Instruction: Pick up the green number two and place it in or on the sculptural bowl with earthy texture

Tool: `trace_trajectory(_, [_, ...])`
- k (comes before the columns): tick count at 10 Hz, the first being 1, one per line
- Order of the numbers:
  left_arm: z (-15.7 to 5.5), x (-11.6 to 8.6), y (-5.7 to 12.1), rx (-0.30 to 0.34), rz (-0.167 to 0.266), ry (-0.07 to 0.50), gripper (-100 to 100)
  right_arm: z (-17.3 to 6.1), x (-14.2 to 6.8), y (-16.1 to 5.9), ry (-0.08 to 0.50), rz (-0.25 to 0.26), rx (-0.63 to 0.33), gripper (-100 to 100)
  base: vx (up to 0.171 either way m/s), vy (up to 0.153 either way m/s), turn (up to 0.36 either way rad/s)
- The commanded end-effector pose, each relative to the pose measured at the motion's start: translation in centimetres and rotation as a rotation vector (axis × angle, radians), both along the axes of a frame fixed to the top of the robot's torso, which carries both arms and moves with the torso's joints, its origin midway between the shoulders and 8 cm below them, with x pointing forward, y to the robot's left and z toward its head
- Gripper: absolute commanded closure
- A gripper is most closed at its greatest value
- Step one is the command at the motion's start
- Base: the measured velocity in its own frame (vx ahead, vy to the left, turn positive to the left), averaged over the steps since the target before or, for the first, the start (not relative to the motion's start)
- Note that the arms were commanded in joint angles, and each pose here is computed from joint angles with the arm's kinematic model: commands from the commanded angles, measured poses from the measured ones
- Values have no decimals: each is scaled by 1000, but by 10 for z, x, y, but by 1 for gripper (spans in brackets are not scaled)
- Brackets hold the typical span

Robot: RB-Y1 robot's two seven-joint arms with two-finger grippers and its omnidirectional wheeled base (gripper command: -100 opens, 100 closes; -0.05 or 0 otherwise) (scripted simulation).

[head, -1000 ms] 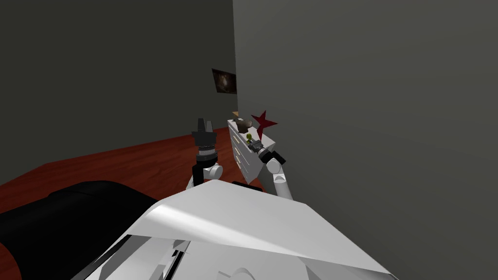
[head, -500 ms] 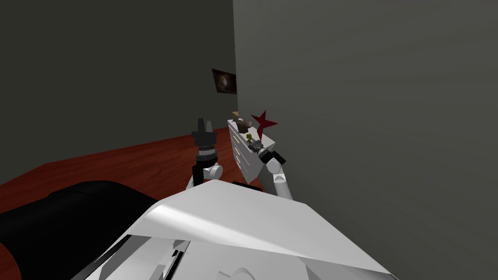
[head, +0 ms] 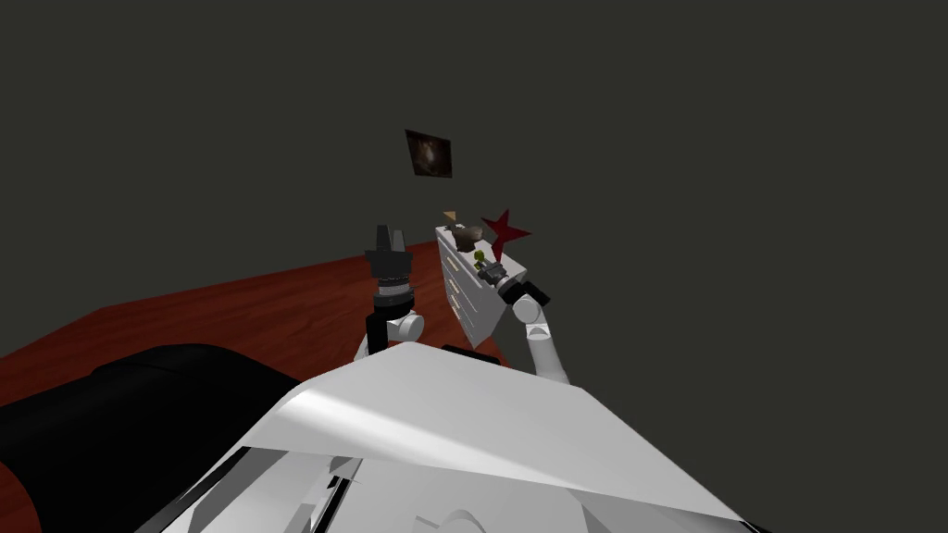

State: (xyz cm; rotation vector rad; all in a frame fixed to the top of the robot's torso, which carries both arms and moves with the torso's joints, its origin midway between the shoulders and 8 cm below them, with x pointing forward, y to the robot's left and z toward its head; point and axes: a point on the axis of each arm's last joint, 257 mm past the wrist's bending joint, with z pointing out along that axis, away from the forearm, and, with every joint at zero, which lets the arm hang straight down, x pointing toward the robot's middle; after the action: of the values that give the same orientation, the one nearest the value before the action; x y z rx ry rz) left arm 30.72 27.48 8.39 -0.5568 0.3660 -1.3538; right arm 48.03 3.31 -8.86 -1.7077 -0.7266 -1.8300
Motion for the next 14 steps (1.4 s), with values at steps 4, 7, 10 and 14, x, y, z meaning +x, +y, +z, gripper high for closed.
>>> trace_trajectory(4, [0,0,0,0,0,0,0,47,31,-18,-20,-28,52,100,-68,18,-2])
trace_trajectory(7, [0,0,0,0,0,0,0,87,50,-29,-32,-44,115,100,-75,4,-6])
trace_trajectory(10, [0,0,0,0,0,0,0,113,61,-36,-36,-52,158,100,-36,-1,1])
trace_trajectory(14, [0,0,0,0,0,0,0,147,76,-45,-34,-59,208,100,-34,1,16])
